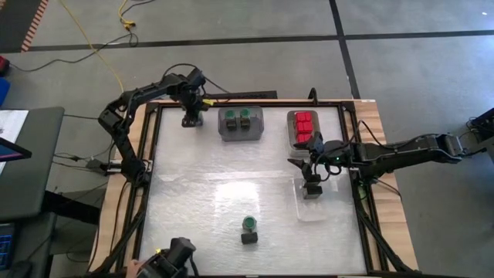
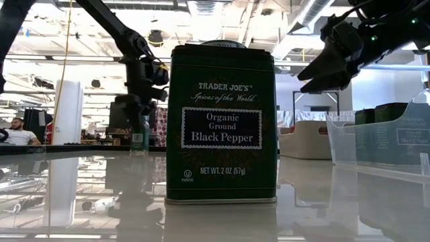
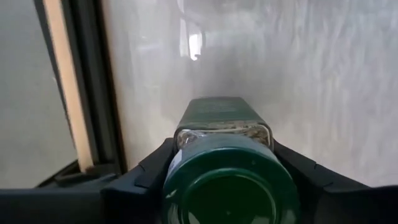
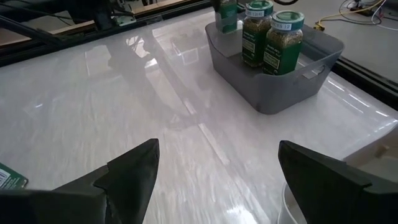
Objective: Sort spices by type
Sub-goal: Move the top left green seasoning bottle to the center of the table
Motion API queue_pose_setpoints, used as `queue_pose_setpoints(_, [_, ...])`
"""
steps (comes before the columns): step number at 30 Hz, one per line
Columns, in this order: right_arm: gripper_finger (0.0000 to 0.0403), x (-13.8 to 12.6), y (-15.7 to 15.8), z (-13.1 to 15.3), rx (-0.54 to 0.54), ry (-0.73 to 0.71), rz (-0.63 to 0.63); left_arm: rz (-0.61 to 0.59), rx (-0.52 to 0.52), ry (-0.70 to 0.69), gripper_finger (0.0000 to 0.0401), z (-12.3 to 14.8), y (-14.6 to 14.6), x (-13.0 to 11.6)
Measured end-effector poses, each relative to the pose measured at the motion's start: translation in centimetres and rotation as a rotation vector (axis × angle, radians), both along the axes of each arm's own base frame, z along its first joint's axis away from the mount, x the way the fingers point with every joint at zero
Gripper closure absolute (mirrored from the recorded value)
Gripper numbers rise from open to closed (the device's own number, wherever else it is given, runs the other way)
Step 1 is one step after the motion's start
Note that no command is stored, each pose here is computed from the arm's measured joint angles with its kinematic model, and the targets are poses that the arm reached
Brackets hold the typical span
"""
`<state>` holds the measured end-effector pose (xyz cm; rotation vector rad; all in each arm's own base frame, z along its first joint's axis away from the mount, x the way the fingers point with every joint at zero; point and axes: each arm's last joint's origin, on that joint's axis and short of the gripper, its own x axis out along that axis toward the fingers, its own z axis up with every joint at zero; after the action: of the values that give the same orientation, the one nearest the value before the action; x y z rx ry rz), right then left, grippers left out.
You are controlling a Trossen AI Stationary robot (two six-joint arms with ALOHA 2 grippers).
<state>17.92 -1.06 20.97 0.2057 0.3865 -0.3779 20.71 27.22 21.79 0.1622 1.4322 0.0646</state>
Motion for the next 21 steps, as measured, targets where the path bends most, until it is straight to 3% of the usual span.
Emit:
queue_pose_setpoints(4, [0.0046, 0.0, 0.0, 0.0, 0.0, 0.003, 0.0, 0.024, -0.041, 0.024, 0.0207, 0.0, -0.8, 0.2])
queue_pose_setpoints(11, [0.0046, 0.0, 0.0, 0.0, 0.0, 0.003, 0.0, 0.186, -0.085, 0.025, 0.0207, -0.1, -2.5, 1.9])
queue_pose_setpoints(16, [0.0046, 0.0, 0.0, -0.1, 0.0, 0.006, 0.0, 0.25, -0.161, 0.092, 0.0207, 0.4, -5.4, 2.8])
queue_pose_setpoints(21, [0.0046, -0.2, 0.0, -0.4, 0.001, 0.046, -0.001, 0.283, -0.145, 0.049, 0.0207, 2.6, -8.6, 3.0])
